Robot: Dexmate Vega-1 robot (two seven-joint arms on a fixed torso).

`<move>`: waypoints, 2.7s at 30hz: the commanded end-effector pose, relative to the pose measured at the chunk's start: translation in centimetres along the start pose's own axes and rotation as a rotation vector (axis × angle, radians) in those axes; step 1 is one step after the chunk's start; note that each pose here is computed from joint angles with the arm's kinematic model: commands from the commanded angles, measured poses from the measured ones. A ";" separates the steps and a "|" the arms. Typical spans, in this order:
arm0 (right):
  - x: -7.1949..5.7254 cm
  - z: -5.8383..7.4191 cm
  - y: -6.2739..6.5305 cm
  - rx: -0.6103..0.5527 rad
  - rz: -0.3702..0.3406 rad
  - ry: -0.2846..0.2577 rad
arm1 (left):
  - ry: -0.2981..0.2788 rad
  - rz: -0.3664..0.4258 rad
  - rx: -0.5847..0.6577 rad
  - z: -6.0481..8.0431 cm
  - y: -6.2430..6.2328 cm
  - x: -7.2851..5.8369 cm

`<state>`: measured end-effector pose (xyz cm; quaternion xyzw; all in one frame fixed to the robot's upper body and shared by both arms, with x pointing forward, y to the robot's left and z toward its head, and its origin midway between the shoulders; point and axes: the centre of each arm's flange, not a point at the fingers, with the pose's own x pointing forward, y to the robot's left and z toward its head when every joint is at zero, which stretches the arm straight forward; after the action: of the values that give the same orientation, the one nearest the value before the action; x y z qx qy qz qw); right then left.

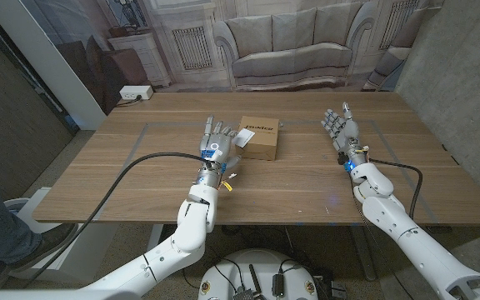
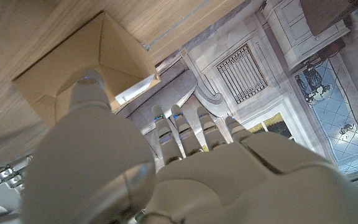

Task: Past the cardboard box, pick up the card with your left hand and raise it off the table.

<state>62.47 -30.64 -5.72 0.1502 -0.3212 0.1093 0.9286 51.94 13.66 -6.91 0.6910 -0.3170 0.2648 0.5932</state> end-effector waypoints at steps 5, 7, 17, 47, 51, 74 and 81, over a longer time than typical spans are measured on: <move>-0.3 -0.2 0.0 0.001 -0.006 0.006 | -0.003 0.000 -0.061 0.1 -0.5 0.5; -0.3 -0.2 0.0 0.002 -0.006 0.005 | -0.002 -0.001 -0.063 0.1 -0.6 0.6; -0.5 -0.2 -0.2 0.005 -0.007 0.006 | 0.001 0.007 -0.087 0.1 -0.6 0.7; -0.3 -0.6 -0.3 0.015 -0.004 0.013 | 0.015 0.058 -0.094 0.2 -0.9 0.3; -0.3 -0.7 -0.3 0.017 -0.003 0.014 | 0.021 0.060 -0.088 0.3 -0.9 0.3; -0.7 -0.7 -0.3 0.019 -0.007 0.011 | 0.011 0.052 -0.106 1.2 -1.0 1.0; -0.8 -0.8 -0.4 0.022 -0.007 0.016 | 0.016 0.049 -0.113 1.3 -1.1 0.8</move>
<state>62.55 -30.63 -6.72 0.1585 -0.3128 0.1114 0.9299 53.22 12.67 -7.06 0.6489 -0.3436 0.2682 0.6236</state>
